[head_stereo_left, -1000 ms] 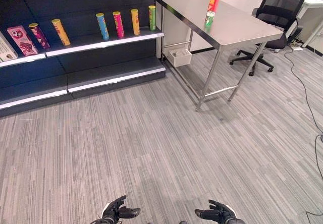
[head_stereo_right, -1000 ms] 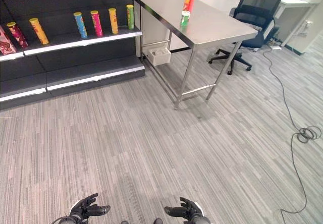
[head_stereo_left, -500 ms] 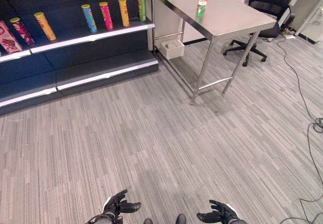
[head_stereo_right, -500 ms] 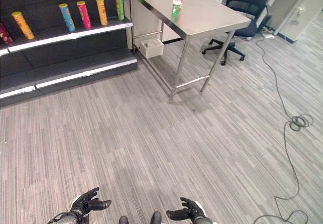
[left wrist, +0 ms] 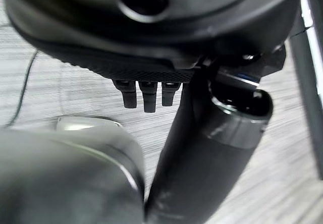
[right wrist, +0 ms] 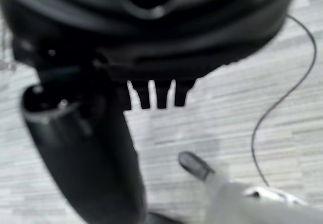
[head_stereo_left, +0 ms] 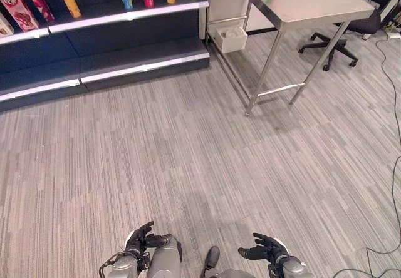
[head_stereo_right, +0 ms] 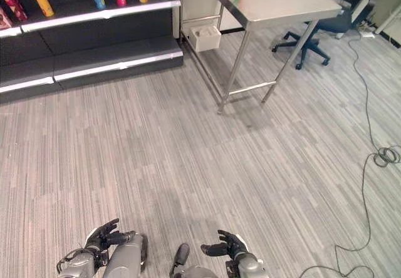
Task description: Put the goods on the table back onto the shelves and tidy them up.
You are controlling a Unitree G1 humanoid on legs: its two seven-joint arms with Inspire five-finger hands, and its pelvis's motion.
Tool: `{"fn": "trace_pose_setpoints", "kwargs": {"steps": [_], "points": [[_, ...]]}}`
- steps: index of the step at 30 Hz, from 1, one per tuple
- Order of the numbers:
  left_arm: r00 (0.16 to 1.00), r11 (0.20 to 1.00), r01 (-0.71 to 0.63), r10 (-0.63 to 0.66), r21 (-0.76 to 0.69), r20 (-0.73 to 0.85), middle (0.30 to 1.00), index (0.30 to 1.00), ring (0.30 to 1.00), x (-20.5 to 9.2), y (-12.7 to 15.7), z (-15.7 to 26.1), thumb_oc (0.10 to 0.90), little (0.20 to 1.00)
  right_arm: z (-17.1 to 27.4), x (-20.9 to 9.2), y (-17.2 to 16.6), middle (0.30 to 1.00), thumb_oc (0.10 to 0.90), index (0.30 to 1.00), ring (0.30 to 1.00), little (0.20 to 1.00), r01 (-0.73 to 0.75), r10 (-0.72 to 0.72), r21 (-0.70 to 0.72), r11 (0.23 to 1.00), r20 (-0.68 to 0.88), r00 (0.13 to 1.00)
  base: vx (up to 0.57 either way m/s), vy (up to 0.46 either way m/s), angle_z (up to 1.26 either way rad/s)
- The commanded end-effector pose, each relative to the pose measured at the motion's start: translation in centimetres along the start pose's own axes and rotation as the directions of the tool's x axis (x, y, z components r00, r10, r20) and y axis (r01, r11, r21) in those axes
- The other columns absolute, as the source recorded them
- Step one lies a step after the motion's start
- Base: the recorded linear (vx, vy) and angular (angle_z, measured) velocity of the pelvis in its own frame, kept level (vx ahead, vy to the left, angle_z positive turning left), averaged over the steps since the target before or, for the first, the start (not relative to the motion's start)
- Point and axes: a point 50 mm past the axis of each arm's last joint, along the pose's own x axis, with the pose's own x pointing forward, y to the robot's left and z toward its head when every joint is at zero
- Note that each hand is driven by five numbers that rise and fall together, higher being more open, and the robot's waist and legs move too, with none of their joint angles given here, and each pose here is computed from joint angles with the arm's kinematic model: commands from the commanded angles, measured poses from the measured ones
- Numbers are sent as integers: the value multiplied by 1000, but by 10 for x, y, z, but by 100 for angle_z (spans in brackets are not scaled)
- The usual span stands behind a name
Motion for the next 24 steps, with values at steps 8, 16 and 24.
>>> {"fn": "trace_pose_setpoints", "kwargs": {"steps": [8,16,24], "points": [[998,998,-68,68,14,6,900,900,900,-12,24,-21,800,900,29,0,17,900,800,900,900,900,-69,67,9,998,159,985,461,168,-57],[996,996,-89,88,19,33,900,900,900,-12,35,-12,800,900,29,-2,10,900,800,900,900,900,-54,47,35,998,168,985,350,290,-8],[997,997,-51,47,64,62,900,900,900,-8,27,-1,800,900,13,-3,4,900,800,900,900,900,-19,13,54,998,109,994,361,-10,47]]}}
